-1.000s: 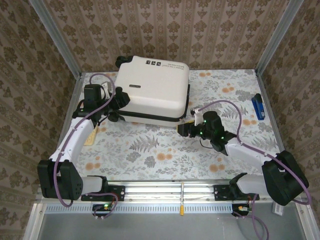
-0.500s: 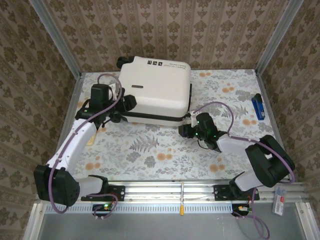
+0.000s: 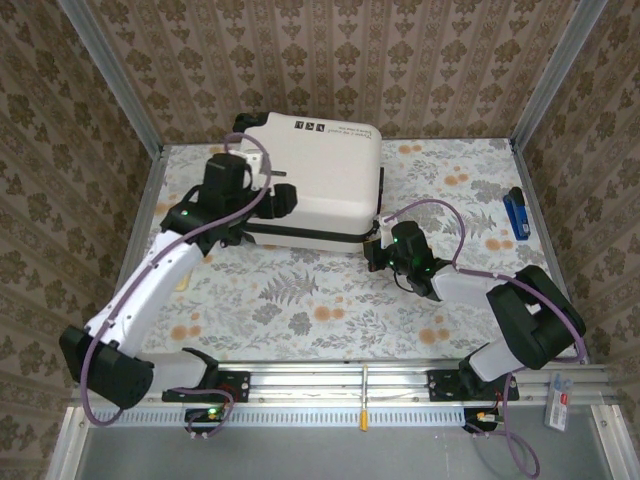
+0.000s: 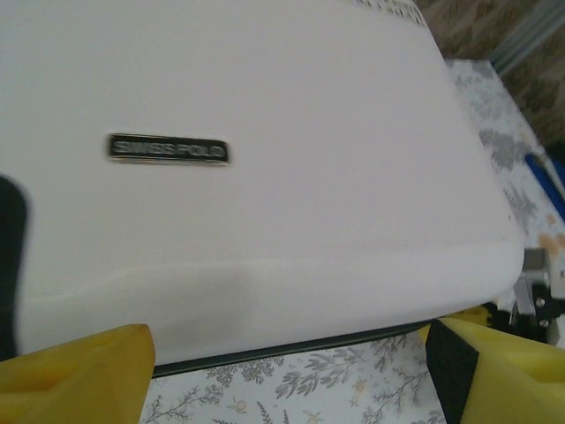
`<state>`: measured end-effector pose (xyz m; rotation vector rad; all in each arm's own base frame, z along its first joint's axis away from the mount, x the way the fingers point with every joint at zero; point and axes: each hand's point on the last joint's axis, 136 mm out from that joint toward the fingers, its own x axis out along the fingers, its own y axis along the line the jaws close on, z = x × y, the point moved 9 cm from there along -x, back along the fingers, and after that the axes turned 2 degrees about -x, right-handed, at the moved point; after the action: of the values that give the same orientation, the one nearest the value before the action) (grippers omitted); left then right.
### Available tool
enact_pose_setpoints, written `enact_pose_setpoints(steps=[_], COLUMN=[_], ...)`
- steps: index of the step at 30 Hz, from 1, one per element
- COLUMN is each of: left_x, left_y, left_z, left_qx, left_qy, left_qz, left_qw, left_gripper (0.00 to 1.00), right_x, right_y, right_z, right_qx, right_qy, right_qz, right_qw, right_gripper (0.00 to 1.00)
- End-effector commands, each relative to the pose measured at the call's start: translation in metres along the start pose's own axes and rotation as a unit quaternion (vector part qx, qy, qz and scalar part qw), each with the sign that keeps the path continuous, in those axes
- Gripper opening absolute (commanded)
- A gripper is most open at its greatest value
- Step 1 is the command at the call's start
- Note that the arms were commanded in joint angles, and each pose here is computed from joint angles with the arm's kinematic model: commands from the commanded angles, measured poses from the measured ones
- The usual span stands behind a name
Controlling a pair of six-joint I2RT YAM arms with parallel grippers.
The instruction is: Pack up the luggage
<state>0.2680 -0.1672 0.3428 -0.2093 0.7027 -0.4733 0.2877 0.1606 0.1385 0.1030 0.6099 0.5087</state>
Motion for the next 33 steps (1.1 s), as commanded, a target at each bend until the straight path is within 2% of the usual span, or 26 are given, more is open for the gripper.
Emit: enact_pose_setpoints(steps=[1,7,12,18,22,25,33], left_x=[0.01,0.041,0.071,0.116,0.147,0.161,0.162], left_y=[-0.018,-0.067,-0.11,-0.146,-0.155,-0.159,-0.142], left_z=[0.002,0.006,0.01,0.015,0.013,0.007,-0.018], left_qx=[0.05,0.119,0.185,0.23,0.252,0.276,0.297], left_qy=[0.012,0.024,0.036,0.047,0.063,0.063,0.105], left_qz=[0.024,0.03,0.059,0.085,0.125,0.177,0.252], left_qw=[0.998,0.992,0.98,0.968,0.958,0.943,0.915], left_gripper=[0.82,0.82,0.82,0.84,0.83,0.83,0.82], right_x=[-0.01,-0.012,-0.012,-0.008,-0.006,-0.005,-0.003], right_y=[-0.003,0.0,0.001,0.006,0.011,0.015,0.025], right_z=[0.015,0.01,0.005,0.004,0.003,0.002,-0.01], right_qx=[-0.014,-0.014,-0.009,-0.008,-0.01,-0.014,-0.022], right_qy=[-0.049,-0.057,-0.057,-0.056,-0.055,-0.055,-0.054], right_qz=[-0.014,0.002,0.004,0.014,0.023,0.028,0.038], right_qw=[0.999,0.998,0.998,0.998,0.998,0.998,0.998], right_gripper=[0.0,0.0,0.0,0.0,0.0,0.0,0.0])
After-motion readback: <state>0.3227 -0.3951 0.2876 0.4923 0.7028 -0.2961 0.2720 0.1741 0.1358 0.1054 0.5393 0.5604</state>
